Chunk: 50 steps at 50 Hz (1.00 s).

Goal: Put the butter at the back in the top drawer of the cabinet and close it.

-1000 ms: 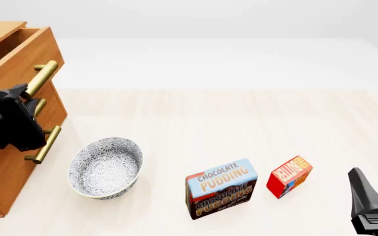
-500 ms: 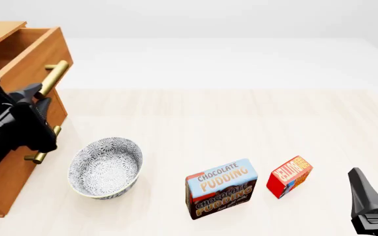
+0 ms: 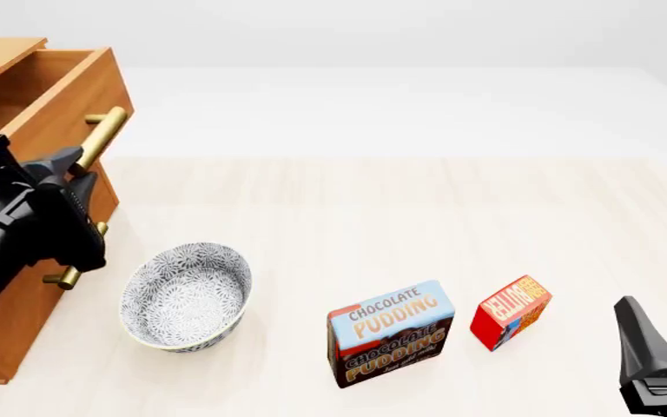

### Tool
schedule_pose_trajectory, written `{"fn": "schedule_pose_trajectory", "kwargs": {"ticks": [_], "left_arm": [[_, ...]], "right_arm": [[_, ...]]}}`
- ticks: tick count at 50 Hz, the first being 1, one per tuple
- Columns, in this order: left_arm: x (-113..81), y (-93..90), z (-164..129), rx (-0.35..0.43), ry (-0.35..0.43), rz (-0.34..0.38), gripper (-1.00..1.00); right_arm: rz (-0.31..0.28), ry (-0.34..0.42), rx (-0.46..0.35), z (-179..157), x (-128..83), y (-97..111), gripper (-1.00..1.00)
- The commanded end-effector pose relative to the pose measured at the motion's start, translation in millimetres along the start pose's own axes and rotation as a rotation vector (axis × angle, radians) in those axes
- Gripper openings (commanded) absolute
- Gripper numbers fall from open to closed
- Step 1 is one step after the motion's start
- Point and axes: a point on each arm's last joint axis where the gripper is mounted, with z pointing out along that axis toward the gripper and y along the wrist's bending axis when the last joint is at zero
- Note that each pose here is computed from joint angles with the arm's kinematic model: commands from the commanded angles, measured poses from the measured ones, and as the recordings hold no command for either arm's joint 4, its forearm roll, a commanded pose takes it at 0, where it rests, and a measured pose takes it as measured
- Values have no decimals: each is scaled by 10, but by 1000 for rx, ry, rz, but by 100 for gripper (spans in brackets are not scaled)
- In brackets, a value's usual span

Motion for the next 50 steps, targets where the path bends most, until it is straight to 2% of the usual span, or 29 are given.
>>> {"fn": "schedule_pose_trajectory", "kwargs": {"ticks": [1,10,11,50], "left_arm": [[36,-83,93,47,33,-48,-100],[36,-83,93,47,33,-48,-100],[36,-83,93,47,33,-48,100],[36,-83,93,47,33,-48,100]], "right_arm": [[0,0,0,0,0,0,100],[0,0,0,0,0,0,100],[0,0,0,0,0,0,100],[0,0,0,0,0,0,100]]}}
